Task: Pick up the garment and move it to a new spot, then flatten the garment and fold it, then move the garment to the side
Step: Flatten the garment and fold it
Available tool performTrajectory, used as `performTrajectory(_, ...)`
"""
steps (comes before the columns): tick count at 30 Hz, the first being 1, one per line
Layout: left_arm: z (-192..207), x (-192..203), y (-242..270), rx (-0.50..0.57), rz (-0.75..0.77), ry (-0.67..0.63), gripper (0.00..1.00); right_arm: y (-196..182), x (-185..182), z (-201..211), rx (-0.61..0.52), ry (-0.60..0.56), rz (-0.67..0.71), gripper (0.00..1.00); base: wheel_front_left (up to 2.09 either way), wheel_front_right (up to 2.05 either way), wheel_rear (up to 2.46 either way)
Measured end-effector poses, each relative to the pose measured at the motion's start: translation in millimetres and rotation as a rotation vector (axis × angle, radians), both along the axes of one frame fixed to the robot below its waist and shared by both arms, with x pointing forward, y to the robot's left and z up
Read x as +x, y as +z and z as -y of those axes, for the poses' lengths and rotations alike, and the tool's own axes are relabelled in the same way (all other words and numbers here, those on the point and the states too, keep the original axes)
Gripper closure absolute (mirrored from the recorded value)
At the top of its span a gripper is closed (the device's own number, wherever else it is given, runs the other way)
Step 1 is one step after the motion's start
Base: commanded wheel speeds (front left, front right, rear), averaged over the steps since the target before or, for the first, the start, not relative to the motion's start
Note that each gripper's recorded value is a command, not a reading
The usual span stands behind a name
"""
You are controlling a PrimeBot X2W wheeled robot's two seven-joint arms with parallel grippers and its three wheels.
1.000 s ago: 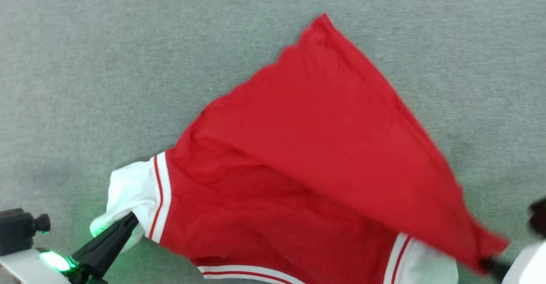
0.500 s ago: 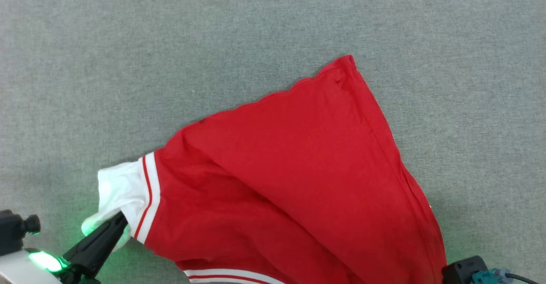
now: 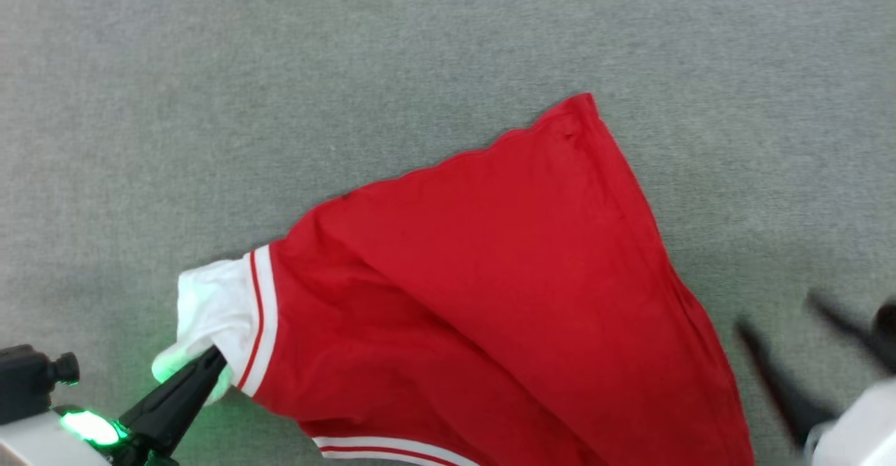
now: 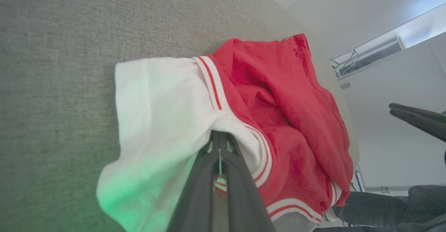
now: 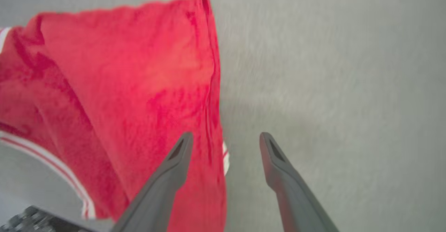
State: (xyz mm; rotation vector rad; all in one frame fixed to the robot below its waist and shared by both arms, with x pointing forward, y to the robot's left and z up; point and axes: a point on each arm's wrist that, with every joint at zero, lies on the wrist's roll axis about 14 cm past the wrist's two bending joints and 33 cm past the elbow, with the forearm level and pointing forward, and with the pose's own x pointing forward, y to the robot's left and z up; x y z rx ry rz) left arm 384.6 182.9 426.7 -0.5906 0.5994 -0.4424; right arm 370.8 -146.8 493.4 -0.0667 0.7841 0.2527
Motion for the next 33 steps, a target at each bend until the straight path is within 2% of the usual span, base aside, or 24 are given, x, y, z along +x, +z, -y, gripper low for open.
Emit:
performTrajectory(4, 0.5, -1.0, -0.9, -0.003, -0.002, 0.003, 1.00, 28.4, 57.2, -7.0, -0.049, 0.058, 0.174, 0.00, 0.00, 0.00, 0.00)
performTrajectory(8, 0.1, -1.1, -3.0, -0.004, -0.008, 0.006, 1.00, 26.6, 106.8, -34.1, -0.052, 0.120, 0.230, 0.00, 0.00, 0.00, 0.00)
performTrajectory(14, -1.4, -0.4, -4.6, -0.006, -0.011, 0.022, 1.00, -21.3, 141.8, -61.4, -0.065, 0.167, 0.110, 0.00, 0.00, 0.00, 0.00)
performTrajectory(21, -5.1, -0.6, -11.1, -0.001, -0.030, 0.043, 1.00, -79.5, 147.3, -63.0, -0.124, 0.181, -0.055, 0.00, 0.00, 0.00, 0.00)
performTrajectory(25, -8.2, -0.5, -15.7, 0.004, -0.044, 0.055, 1.00, -95.8, 143.7, -63.9, -0.137, 0.190, -0.115, 0.00, 0.00, 0.00, 0.00)
performTrajectory(26, -9.4, -0.1, -16.9, 0.006, -0.047, 0.059, 1.00, -96.9, 143.6, -64.4, -0.134, 0.190, -0.118, 0.51, 0.00, 0.00, 0.00)
performTrajectory(27, -10.4, 0.7, -17.8, 0.007, -0.049, 0.064, 1.00, -96.8, 143.7, -64.8, -0.127, 0.188, -0.118, 0.84, 0.00, 0.00, 0.00)
performTrajectory(28, -10.5, 2.1, -17.7, -0.001, -0.050, 0.072, 1.00, -96.4, 143.7, -65.1, -0.119, 0.185, -0.116, 1.00, 0.00, 0.00, 0.00)
performTrajectory(33, -11.9, 12.4, -9.6, -0.036, -0.036, 0.105, 1.00, -88.8, 146.3, -68.6, -0.052, 0.158, -0.071, 1.00, 0.00, 0.00, 0.00)
